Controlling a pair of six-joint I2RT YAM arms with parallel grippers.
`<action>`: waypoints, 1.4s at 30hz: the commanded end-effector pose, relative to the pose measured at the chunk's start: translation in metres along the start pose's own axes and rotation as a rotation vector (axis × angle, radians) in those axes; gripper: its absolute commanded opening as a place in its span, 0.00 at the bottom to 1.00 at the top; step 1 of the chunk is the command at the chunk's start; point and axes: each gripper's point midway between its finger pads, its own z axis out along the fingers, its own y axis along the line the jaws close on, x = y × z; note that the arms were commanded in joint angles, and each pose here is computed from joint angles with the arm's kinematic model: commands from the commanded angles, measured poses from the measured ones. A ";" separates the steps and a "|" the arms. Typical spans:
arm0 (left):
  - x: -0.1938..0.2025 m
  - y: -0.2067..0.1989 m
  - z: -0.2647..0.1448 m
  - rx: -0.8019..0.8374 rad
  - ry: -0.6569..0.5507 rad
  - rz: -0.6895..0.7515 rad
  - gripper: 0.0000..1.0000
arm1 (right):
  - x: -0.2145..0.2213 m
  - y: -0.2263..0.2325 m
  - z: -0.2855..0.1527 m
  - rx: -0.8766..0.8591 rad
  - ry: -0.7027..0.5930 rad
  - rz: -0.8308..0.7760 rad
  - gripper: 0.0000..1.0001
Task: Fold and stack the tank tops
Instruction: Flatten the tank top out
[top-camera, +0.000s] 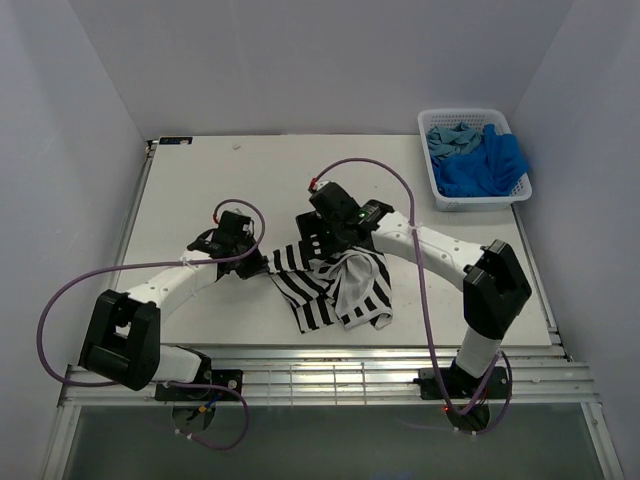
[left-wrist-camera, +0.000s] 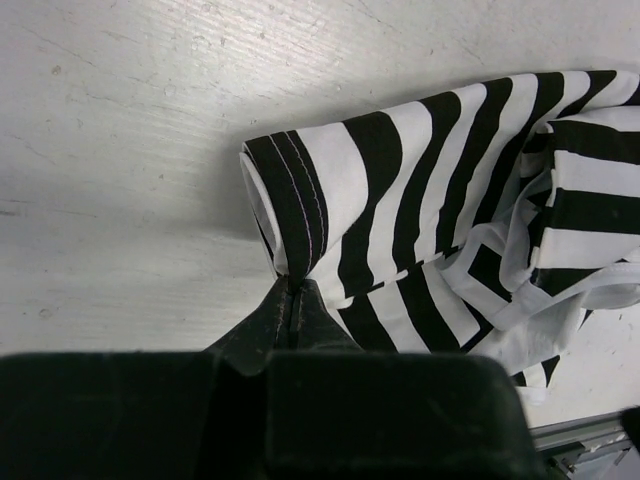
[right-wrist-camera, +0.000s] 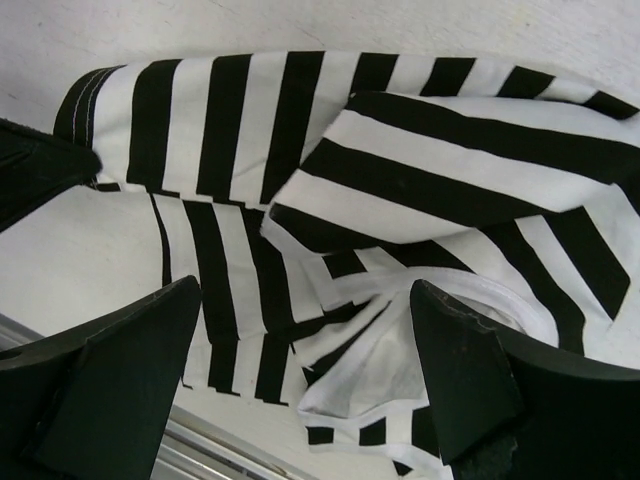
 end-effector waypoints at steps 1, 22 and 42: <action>-0.010 -0.008 -0.015 0.011 -0.026 0.006 0.00 | -0.010 0.009 0.007 0.089 -0.018 -0.025 0.91; -0.006 -0.005 -0.024 0.016 -0.025 0.012 0.00 | 0.015 0.001 0.070 0.249 0.017 0.035 0.55; -0.107 -0.064 -0.112 0.097 -0.355 0.022 0.00 | -0.080 -0.065 -0.128 -0.113 -0.325 0.081 0.08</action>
